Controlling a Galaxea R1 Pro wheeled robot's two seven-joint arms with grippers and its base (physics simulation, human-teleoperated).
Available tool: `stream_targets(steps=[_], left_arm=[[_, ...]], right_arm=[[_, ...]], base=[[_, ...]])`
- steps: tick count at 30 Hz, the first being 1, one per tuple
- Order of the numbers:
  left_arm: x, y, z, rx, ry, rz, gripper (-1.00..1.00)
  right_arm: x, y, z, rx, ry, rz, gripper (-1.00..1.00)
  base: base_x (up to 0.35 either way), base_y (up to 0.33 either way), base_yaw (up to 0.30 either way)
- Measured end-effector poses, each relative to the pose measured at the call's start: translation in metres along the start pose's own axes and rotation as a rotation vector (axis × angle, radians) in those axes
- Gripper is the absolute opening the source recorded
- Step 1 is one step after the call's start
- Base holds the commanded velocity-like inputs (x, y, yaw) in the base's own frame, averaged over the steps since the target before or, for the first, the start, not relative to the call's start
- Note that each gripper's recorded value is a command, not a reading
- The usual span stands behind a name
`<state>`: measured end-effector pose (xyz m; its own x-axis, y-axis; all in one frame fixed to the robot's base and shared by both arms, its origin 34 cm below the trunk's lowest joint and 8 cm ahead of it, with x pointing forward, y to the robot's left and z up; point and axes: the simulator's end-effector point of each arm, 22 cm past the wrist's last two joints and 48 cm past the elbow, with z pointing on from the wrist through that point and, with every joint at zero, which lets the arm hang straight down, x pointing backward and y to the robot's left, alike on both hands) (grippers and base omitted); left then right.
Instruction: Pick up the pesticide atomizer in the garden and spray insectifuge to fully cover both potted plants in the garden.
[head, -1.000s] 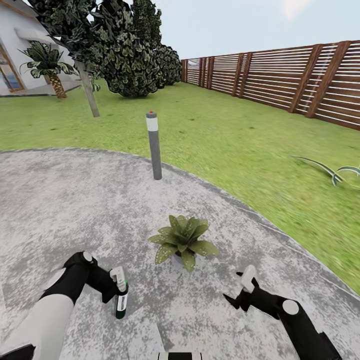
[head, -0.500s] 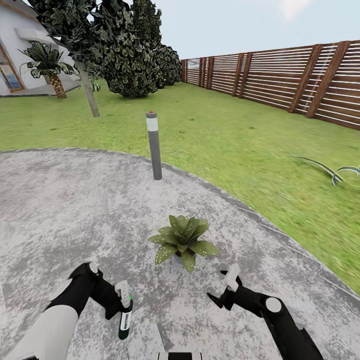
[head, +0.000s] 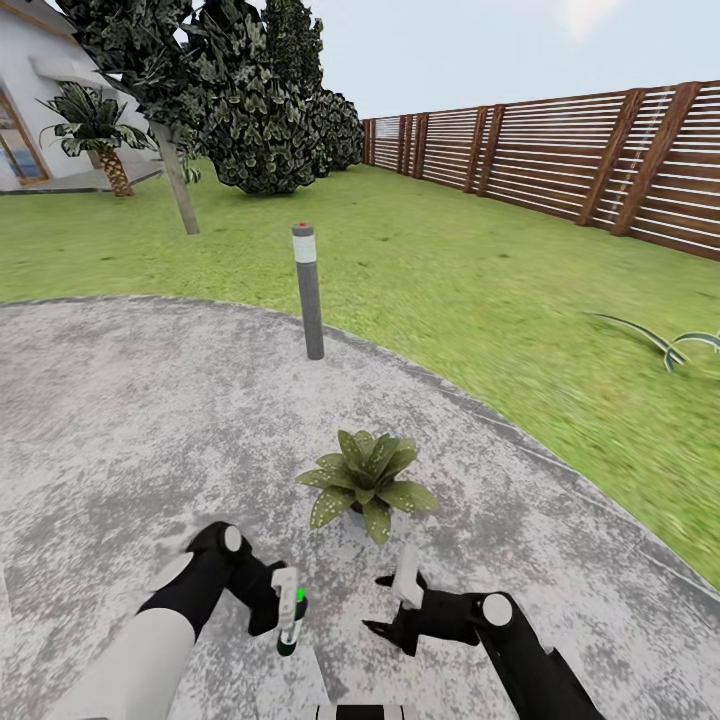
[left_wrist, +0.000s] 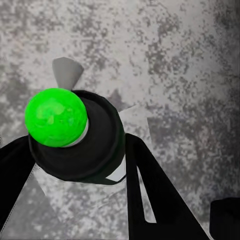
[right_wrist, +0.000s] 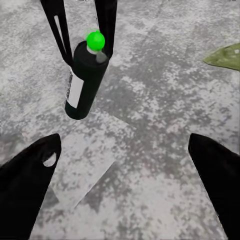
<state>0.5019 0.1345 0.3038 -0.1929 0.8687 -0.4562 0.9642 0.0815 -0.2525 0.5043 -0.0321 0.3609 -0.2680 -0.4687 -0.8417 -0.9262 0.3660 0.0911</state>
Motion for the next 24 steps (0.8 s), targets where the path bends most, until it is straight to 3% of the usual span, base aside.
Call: stream_targets(steps=[5,11,15,24], left_arm=[[-0.010,-0.002,0.003,0.005,-0.016,0.030,-1.00],[-0.035,-0.010,0.013,0.025,-0.065,0.106,-1.00],[-0.057,-0.016,0.019,0.041,-0.104,0.123,-1.00],[-0.080,-0.021,0.026,0.047,-0.133,0.141,-1.00]], right_arm=[[-0.010,-0.004,-0.002,0.008,-0.015,-0.020,-1.00],[-0.016,-0.004,-0.001,0.011,-0.026,-0.027,-1.00],[-0.016,-0.004,-0.001,0.011,-0.026,-0.027,-1.00],[-0.017,-0.005,-0.001,0.012,-0.026,-0.027,-1.00]], base=[[0.000,0.000,0.000],[0.000,0.000,0.000],[0.000,0.000,0.000],[0.000,0.000,0.000]])
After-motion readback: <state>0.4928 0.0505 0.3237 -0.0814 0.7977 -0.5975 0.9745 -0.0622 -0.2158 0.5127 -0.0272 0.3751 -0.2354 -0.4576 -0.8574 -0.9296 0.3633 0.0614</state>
